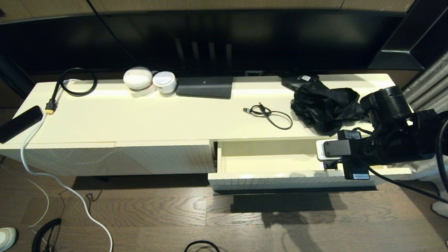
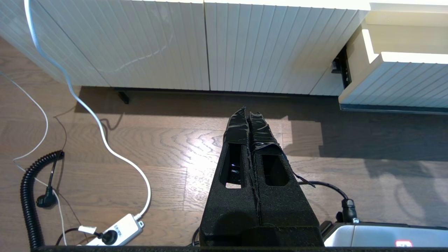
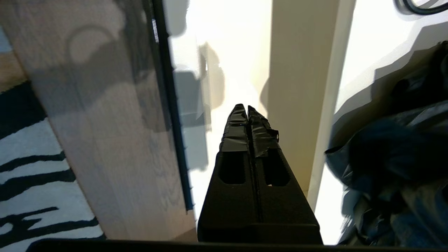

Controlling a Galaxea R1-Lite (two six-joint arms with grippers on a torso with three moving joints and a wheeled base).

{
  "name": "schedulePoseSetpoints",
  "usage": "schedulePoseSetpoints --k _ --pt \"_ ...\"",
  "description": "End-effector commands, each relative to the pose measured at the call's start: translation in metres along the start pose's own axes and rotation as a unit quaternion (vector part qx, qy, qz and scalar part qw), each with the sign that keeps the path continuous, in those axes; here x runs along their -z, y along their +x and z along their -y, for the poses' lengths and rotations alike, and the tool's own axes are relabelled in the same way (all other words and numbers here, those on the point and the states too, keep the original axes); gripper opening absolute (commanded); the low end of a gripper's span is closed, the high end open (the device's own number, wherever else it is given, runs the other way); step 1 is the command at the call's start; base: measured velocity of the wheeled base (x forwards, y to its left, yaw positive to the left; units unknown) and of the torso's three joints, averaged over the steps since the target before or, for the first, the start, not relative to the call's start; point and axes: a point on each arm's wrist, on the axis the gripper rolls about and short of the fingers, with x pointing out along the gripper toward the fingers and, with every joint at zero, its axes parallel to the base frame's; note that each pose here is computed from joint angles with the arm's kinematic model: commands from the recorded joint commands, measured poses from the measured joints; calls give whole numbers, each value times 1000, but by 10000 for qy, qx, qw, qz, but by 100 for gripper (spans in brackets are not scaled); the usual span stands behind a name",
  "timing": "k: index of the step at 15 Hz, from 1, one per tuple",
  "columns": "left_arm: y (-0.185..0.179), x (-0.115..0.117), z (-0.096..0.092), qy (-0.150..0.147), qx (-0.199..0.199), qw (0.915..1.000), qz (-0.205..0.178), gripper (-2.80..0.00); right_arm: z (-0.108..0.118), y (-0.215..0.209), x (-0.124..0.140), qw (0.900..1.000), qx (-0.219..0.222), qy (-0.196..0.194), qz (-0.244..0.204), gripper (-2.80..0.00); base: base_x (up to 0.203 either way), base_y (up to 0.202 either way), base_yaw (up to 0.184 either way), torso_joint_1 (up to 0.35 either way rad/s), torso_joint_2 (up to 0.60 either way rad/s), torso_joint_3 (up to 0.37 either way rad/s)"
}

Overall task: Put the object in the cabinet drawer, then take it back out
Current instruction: Open the drawer

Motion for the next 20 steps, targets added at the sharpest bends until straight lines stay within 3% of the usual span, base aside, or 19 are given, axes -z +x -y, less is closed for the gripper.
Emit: schedulePoseSetpoints --k 1,6,20 --pt "0 0 0 -3 -3 10000 0 -280 9 25 -2 9999 -117 -39 -36 -280 0 0 0 0 0 0" --pt "0 0 0 -3 -8 10000 1 -280 27 60 -4 9996 -269 -32 -91 -280 0 0 0 0 0 0" --pt "0 0 0 -3 -8 10000 1 -280 23 74 8 9976 -627 -88 -264 -280 0 0 0 0 0 0"
